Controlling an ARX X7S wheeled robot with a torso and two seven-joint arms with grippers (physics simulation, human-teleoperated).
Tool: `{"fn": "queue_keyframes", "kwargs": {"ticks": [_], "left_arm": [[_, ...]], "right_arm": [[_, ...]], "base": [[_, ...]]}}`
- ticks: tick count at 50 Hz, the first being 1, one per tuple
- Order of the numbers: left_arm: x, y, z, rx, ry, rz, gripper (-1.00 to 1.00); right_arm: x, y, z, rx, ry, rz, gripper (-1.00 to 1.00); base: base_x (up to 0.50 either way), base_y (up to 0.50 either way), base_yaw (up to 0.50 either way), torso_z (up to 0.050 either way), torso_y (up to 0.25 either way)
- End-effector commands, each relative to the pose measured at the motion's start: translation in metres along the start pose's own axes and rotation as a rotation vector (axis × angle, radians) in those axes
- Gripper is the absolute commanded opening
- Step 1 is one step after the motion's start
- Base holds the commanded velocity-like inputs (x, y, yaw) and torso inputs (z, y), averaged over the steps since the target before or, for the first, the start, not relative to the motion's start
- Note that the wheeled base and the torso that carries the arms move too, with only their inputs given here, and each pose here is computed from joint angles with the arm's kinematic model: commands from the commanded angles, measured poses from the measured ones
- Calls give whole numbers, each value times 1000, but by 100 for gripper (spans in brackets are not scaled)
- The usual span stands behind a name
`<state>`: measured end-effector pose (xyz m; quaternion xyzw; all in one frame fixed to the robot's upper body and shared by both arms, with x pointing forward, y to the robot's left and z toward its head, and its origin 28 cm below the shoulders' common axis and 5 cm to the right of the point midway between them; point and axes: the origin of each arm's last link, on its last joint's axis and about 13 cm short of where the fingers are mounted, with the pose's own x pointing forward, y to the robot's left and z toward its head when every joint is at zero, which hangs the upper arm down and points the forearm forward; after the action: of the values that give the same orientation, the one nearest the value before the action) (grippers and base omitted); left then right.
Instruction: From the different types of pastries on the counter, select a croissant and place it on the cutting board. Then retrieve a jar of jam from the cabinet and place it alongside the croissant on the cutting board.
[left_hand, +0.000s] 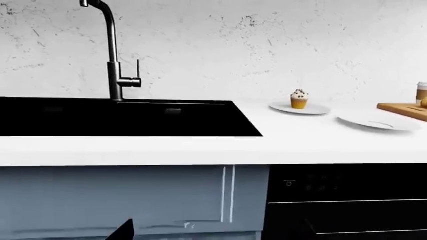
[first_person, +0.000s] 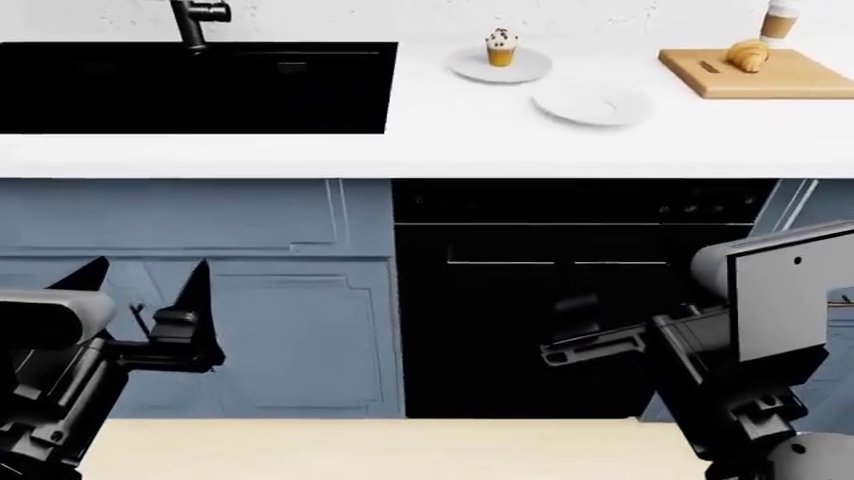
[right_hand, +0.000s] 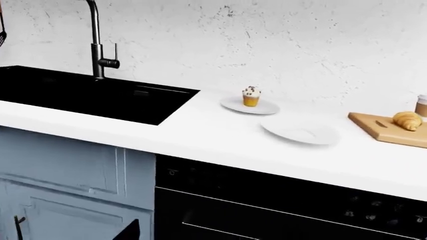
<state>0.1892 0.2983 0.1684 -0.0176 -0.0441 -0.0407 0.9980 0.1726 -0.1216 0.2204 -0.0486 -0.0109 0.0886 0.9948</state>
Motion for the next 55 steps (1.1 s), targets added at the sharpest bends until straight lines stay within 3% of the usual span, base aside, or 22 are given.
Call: {"fn": "queue_keyframes", "kwargs": {"ticks": [1, 21, 55], "left_arm": [[4, 1, -2, 4, 1, 1, 100], [23, -2, -8, 18, 0, -18, 100], [24, -2, -7, 26, -12, -30, 100]], "right_arm": [[6, 1, -2, -1, 6, 8, 100], [20, 2, -4, -19, 5, 43, 100], [24, 4, -5, -14, 2, 56, 100]], "base": [[-367, 500, 0, 0, 0], [-83, 500, 0, 0, 0], [0, 500, 0, 0, 0]]}}
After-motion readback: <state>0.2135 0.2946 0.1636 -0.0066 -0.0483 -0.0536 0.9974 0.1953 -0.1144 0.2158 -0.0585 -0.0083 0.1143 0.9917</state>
